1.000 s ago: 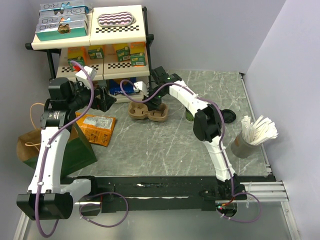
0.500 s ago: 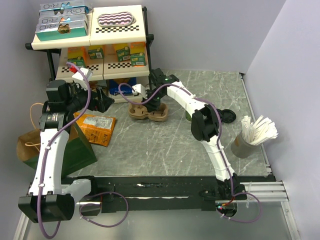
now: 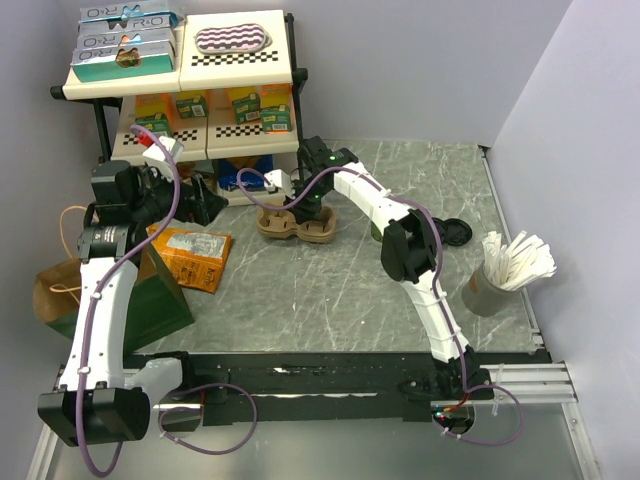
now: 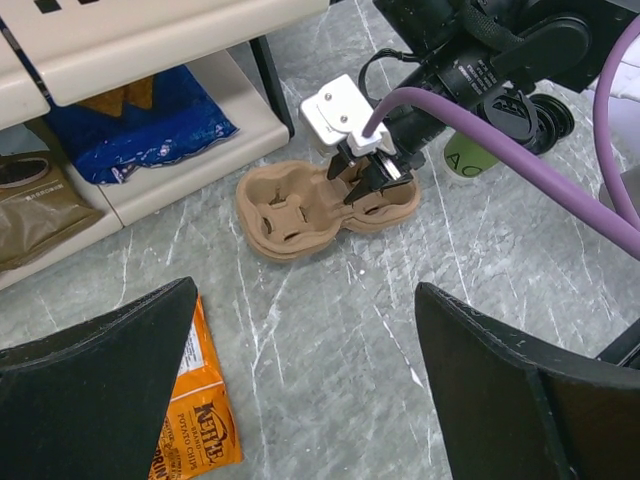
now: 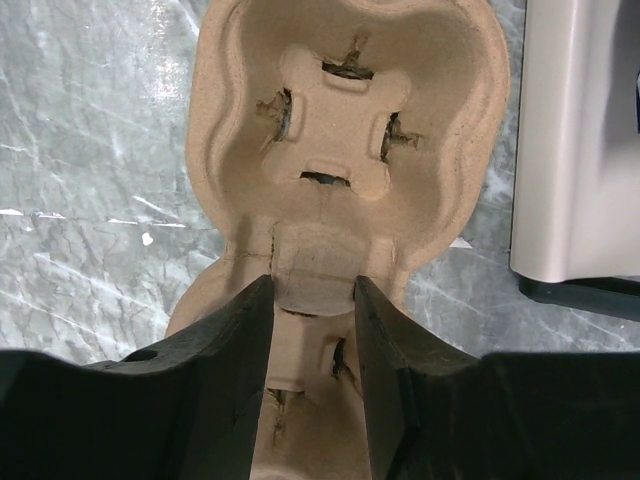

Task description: Pack the takeout coffee

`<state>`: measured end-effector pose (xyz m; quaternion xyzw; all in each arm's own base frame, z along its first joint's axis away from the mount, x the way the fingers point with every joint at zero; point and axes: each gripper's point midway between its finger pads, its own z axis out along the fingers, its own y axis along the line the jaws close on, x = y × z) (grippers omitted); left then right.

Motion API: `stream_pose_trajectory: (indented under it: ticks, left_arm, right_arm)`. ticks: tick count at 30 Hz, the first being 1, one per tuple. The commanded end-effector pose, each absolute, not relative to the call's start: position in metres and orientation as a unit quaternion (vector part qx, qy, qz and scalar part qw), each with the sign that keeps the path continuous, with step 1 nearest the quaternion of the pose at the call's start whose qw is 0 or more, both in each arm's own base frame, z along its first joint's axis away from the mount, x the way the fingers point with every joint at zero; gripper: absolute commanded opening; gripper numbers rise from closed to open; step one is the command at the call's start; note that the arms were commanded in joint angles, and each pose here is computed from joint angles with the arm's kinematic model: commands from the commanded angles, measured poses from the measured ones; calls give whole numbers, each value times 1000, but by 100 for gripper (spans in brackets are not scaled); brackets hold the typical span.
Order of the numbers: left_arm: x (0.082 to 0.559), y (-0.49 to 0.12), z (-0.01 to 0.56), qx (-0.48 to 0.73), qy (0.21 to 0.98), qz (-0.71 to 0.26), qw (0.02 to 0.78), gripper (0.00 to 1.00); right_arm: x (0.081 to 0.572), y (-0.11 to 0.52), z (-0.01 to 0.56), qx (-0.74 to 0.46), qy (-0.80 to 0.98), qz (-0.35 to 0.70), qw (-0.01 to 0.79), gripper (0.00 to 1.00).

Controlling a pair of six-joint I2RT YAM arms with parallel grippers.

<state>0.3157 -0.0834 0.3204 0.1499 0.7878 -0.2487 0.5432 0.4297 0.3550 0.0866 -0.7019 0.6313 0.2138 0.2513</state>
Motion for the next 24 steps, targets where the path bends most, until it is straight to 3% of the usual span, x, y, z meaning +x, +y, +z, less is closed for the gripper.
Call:
stream_pose_trajectory:
  ticks: [1,12,24]
  left_arm:
    - [313,-85,328,151,777,-260,553,97]
    - [316,-82,328,140,778,-266,551,97]
    - [315,-82,328,140,776,-269,553,96]
  right_arm:
    - [425,359,78,-710,624,222,239,45]
    - [433,364,76,-705,626,219,253,47]
    - [423,364,92,-710,617,223,254,23]
